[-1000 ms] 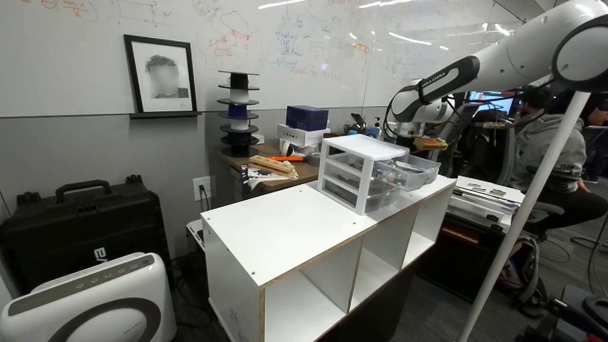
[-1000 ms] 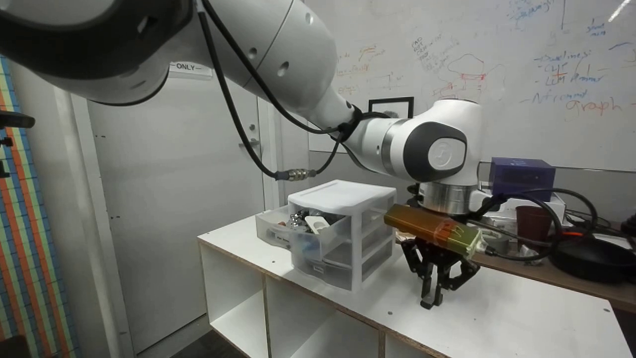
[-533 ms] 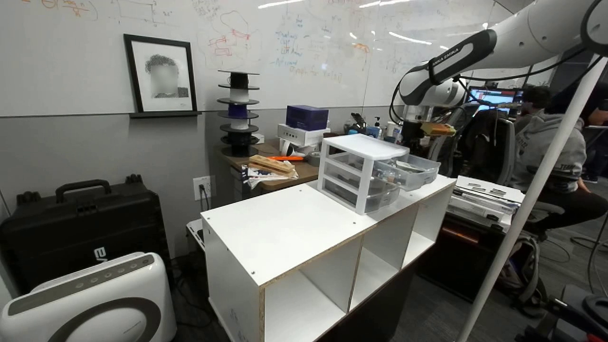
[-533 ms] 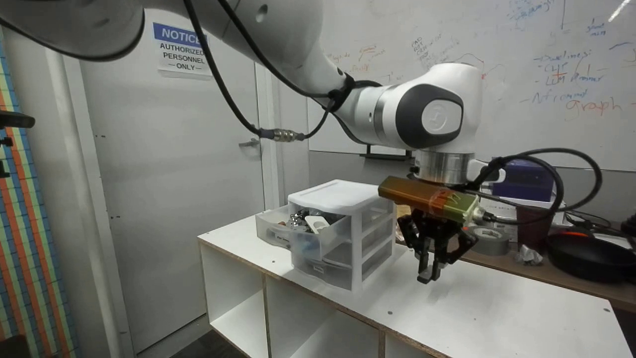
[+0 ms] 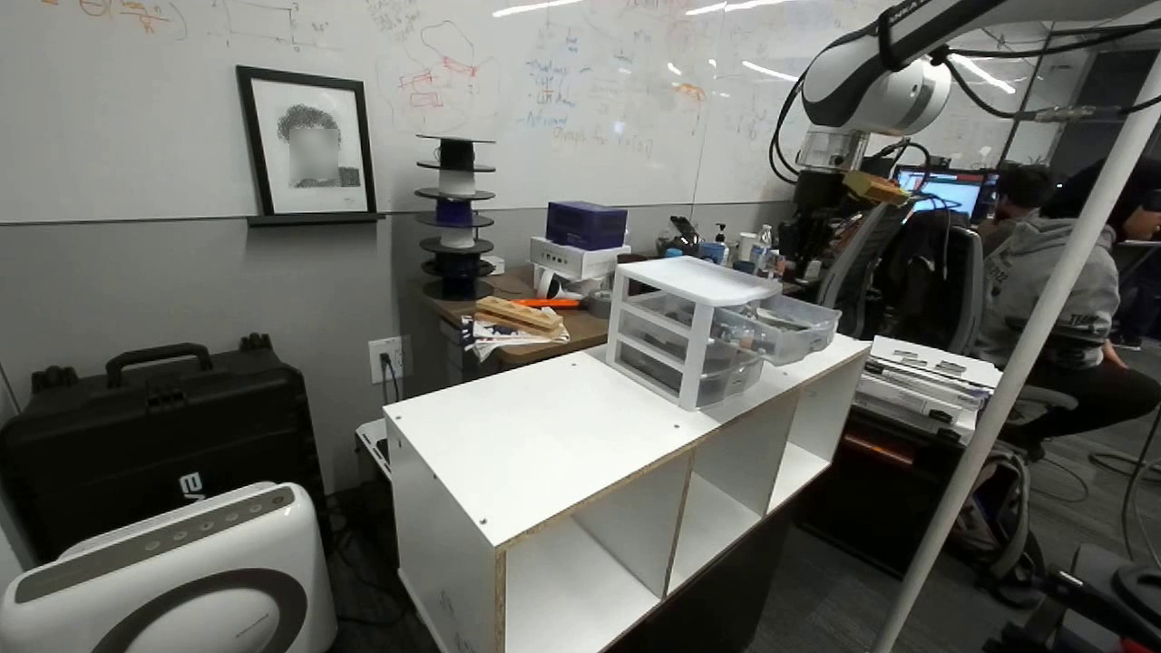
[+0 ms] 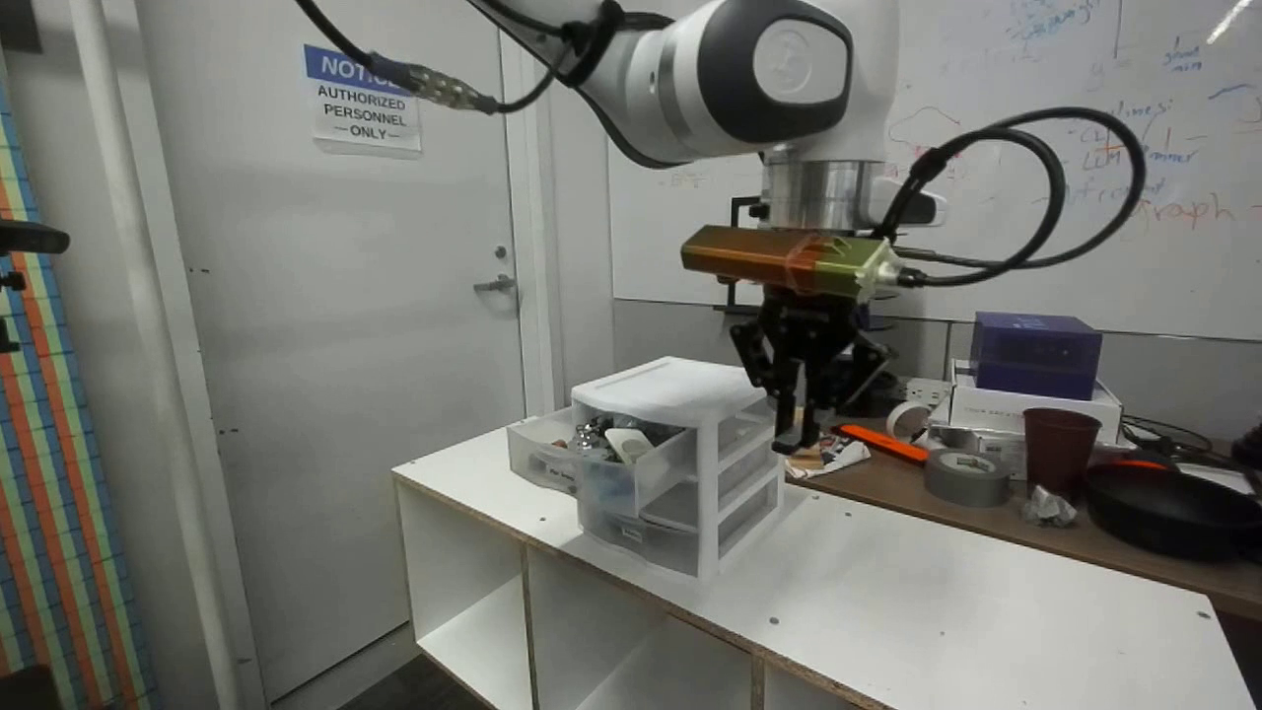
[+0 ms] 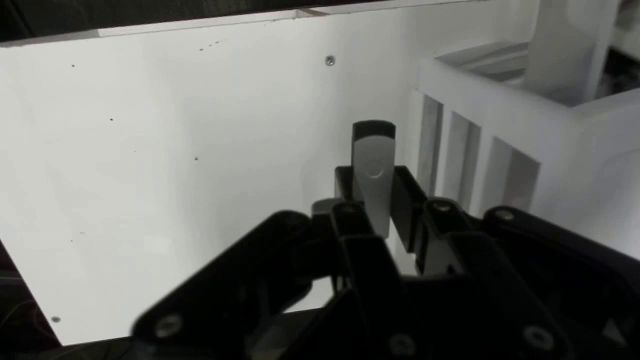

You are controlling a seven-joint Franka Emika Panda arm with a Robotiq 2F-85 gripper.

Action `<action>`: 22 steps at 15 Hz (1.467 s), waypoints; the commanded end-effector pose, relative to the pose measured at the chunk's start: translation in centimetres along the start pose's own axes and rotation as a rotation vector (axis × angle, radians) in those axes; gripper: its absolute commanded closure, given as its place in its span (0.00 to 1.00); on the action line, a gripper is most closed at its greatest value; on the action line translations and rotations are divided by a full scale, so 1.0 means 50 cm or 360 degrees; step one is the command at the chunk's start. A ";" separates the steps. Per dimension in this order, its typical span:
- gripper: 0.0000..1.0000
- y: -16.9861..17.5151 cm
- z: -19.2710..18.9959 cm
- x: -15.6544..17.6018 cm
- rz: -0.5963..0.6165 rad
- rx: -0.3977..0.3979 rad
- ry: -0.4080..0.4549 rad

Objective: Pick up the object from the table and put it in the open drawer and close it

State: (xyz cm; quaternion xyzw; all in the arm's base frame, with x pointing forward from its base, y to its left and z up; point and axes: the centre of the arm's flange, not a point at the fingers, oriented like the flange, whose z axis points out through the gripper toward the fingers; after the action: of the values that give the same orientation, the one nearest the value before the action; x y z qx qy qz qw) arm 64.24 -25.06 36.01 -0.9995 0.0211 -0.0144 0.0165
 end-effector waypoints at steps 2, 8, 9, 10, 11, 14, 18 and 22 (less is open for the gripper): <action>0.95 -0.119 -0.056 -0.108 -0.0188 0.0016 0.0079; 0.95 -0.263 -0.033 -0.175 -0.0453 0.0066 0.0111; 0.95 -0.282 -0.025 -0.186 -0.0479 0.0077 0.0106; 0.95 -0.298 -0.017 -0.196 -0.0507 0.0083 0.0101; 0.95 -0.311 -0.010 -0.207 -0.0533 0.0086 0.0092; 0.95 -0.336 0.011 -0.236 -0.0614 0.0085 0.0076; 0.53 -0.345 0.024 -0.254 -0.0674 0.0060 0.0124; 0.25 -0.343 0.014 -0.270 -0.0681 0.0059 0.0163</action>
State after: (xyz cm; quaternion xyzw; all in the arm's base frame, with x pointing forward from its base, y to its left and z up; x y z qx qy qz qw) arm 53.18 -7.48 34.19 -0.9815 -0.1851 -0.0399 0.0283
